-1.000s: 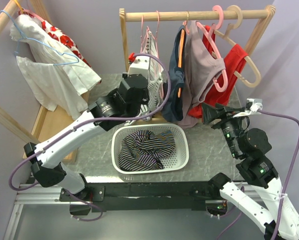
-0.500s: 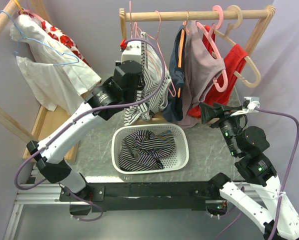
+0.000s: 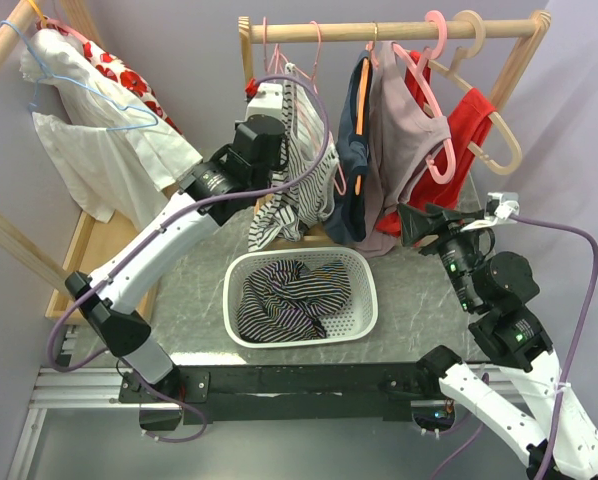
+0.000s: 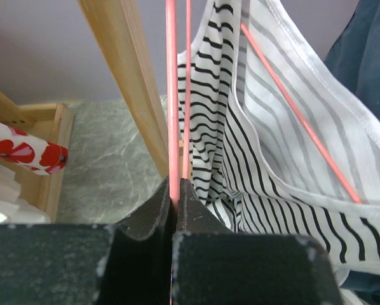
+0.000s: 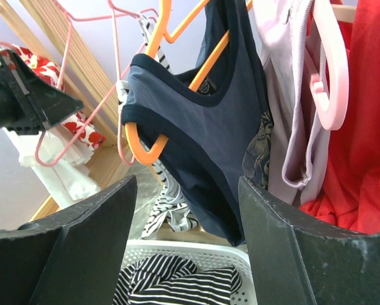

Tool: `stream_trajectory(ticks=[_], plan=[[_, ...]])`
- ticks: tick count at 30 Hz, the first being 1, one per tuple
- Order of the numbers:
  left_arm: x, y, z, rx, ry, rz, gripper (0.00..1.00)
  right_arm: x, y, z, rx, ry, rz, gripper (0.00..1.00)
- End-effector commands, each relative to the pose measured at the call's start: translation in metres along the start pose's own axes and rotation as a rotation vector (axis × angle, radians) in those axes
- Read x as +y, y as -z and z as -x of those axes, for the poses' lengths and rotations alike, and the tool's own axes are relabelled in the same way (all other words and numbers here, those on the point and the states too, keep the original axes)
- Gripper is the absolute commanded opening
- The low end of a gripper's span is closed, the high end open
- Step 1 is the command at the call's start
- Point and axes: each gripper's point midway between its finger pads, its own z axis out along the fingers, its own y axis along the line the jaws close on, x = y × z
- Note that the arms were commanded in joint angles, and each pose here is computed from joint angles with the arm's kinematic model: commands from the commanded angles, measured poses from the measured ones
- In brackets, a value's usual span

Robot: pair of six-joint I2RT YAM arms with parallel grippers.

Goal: Remove the tank top from the hanger
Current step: Place the hanger at the clothesline.

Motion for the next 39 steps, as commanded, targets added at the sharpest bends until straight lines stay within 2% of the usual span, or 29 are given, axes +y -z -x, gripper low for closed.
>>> stream_trajectory(ticks=[1, 2, 5, 6, 8, 11, 12, 14, 17, 20, 24, 34, 39], plan=[[0.003, 0.015, 0.009, -0.027, 0.082, -0.052, 0.05, 0.009, -0.005, 0.014, -0.034, 0.002, 0.027, 0.73], [0.003, 0.016, 0.008, -0.025, 0.086, -0.053, 0.06, 0.01, -0.006, 0.016, -0.036, 0.006, 0.031, 0.73], [0.01, 0.021, 0.006, -0.026, 0.104, -0.043, 0.18, 0.016, -0.009, 0.016, -0.025, 0.016, 0.058, 0.73], [0.013, 0.025, 0.009, -0.033, 0.108, -0.043, 0.3, 0.018, -0.01, 0.016, -0.023, 0.02, 0.068, 0.73], [0.014, 0.027, 0.007, -0.031, 0.111, -0.047, 0.44, 0.028, -0.012, 0.018, -0.011, 0.045, 0.114, 0.73], [0.017, 0.035, 0.014, -0.052, 0.134, -0.063, 0.46, 0.046, -0.014, 0.023, 0.006, 0.09, 0.202, 0.74], [0.019, 0.039, 0.018, -0.065, 0.145, -0.07, 0.53, 0.053, -0.013, 0.024, 0.016, 0.103, 0.239, 0.74], [0.02, 0.042, 0.019, -0.069, 0.148, -0.077, 0.55, 0.07, -0.013, 0.029, 0.03, 0.135, 0.322, 0.74], [0.024, 0.052, 0.026, -0.1, 0.167, -0.092, 0.62, 0.089, -0.012, 0.032, 0.054, 0.163, 0.418, 0.73], [0.028, 0.072, 0.042, -0.164, 0.205, -0.137, 0.65, 0.107, -0.015, 0.031, 0.091, 0.175, 0.508, 0.73], [0.025, 0.09, 0.051, -0.219, 0.222, -0.216, 0.72, 0.127, -0.037, 0.021, 0.173, 0.197, 0.585, 0.74], [0.013, 0.12, 0.059, -0.273, 0.239, -0.382, 0.76, 0.135, -0.098, 0.002, 0.289, 0.227, 0.544, 0.75], [0.002, 0.122, 0.05, -0.26, 0.222, -0.438, 0.77, 0.135, -0.116, 0.001, 0.271, 0.229, 0.523, 0.74]])
